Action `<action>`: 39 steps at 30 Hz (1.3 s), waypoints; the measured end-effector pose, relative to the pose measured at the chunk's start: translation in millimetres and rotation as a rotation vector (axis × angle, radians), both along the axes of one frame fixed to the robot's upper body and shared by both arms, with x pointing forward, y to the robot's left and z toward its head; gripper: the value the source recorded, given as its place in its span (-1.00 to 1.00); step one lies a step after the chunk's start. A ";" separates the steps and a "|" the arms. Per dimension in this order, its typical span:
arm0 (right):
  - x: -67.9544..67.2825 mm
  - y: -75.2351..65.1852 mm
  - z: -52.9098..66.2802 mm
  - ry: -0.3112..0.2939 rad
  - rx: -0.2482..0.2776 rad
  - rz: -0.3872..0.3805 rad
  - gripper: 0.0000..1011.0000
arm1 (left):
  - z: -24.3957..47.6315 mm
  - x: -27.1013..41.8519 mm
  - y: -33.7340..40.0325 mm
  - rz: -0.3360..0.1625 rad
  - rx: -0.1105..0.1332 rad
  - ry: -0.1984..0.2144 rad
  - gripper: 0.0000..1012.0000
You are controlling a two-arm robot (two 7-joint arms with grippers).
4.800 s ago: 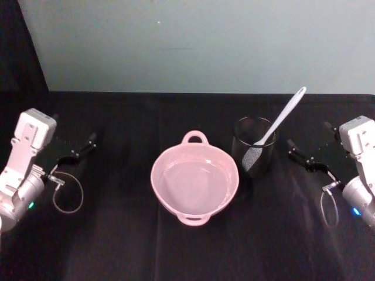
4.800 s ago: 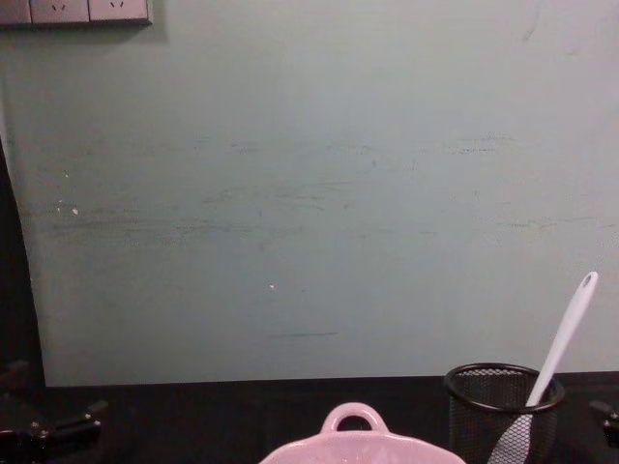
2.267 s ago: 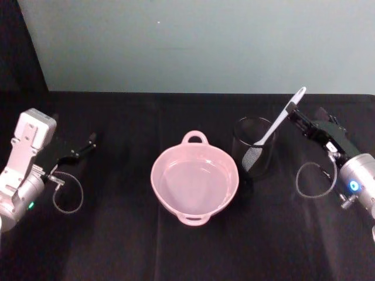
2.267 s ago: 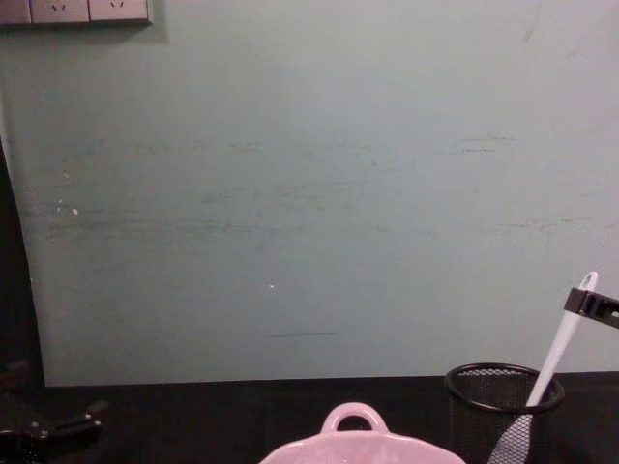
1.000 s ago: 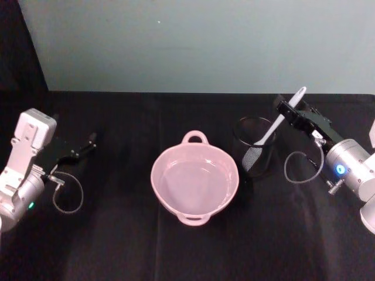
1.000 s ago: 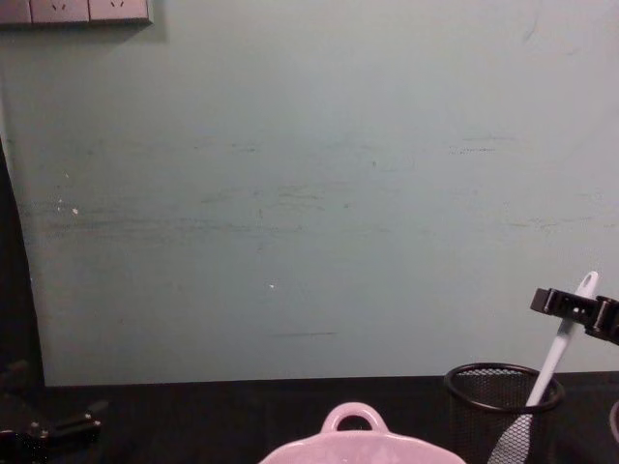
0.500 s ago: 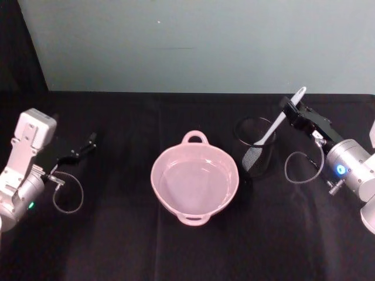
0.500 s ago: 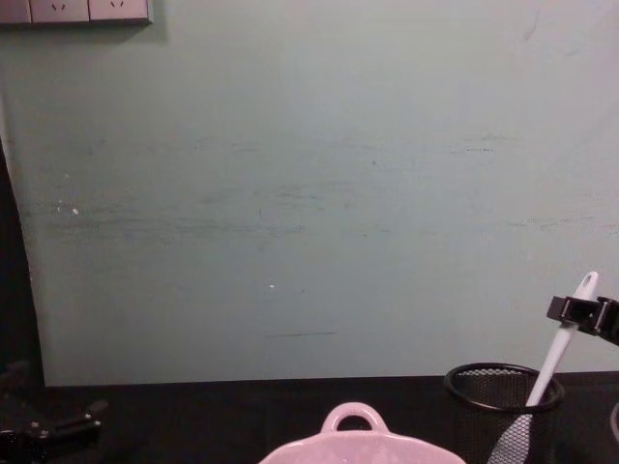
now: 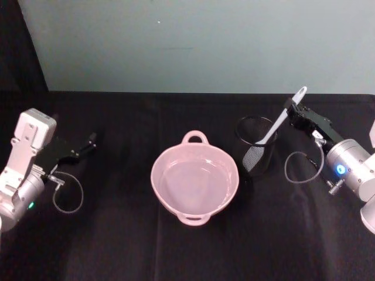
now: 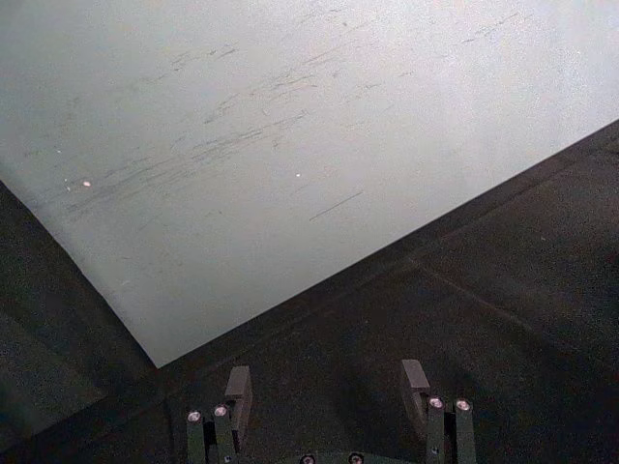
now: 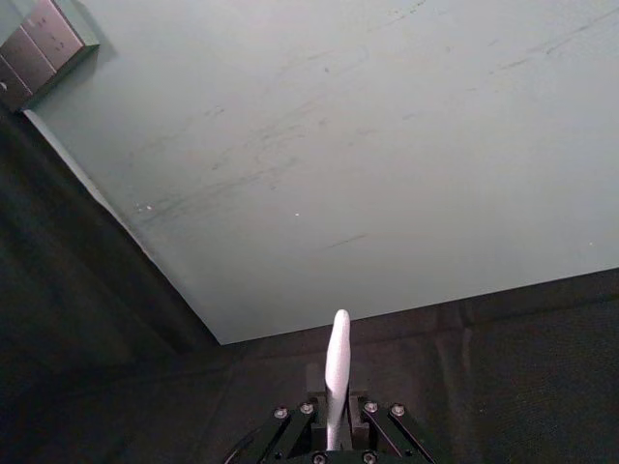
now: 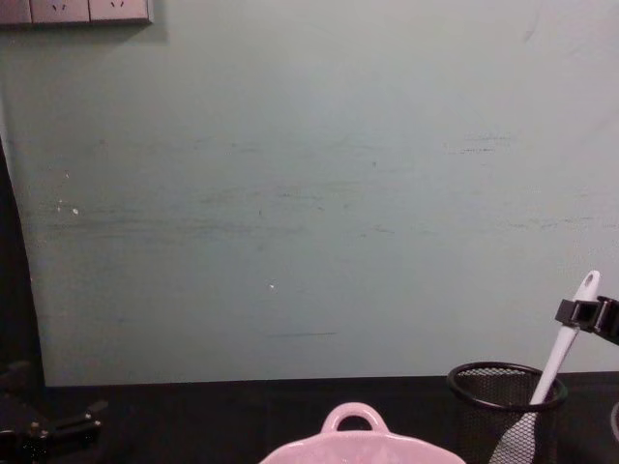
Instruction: Use the one hand to pick up the spoon and stir the clear water in the bowl.
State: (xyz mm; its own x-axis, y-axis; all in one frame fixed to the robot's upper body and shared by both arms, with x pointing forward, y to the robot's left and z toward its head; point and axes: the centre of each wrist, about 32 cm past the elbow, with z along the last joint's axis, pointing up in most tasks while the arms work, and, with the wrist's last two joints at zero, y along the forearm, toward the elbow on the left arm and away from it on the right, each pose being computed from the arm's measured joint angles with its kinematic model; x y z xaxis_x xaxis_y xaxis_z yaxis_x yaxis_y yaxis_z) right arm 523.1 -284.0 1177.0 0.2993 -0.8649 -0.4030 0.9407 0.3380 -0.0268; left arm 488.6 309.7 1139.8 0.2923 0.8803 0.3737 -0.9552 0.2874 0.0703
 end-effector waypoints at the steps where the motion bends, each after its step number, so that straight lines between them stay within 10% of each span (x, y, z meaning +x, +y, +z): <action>1: 0.0 0.0 0.0 0.000 0.000 0.000 -0.75 | 0.0 0.0 0.0 0.000 0.000 0.000 1.00; 16: -14.3 2.0 35.1 -0.125 -0.063 0.097 -0.75 | 0.0 0.0 0.0 0.000 0.000 0.000 1.00; 29: -31.8 -9.2 94.3 -0.329 -0.336 0.253 -0.75 | 0.0 0.0 0.0 0.000 0.000 0.000 1.00; 39: -34.5 0.4 114.6 -0.391 -0.372 0.400 -0.75 | 0.0 0.0 0.0 0.000 0.000 0.000 1.00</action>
State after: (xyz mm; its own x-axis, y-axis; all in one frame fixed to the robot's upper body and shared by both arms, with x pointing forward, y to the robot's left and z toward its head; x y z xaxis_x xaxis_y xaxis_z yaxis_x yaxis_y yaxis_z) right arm 488.6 -283.6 1291.6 0.6892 -0.7171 0.1033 0.7089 0.6969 0.1083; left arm 488.6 309.7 1139.8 0.2923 0.8803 0.3737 -0.9552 0.2873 0.0703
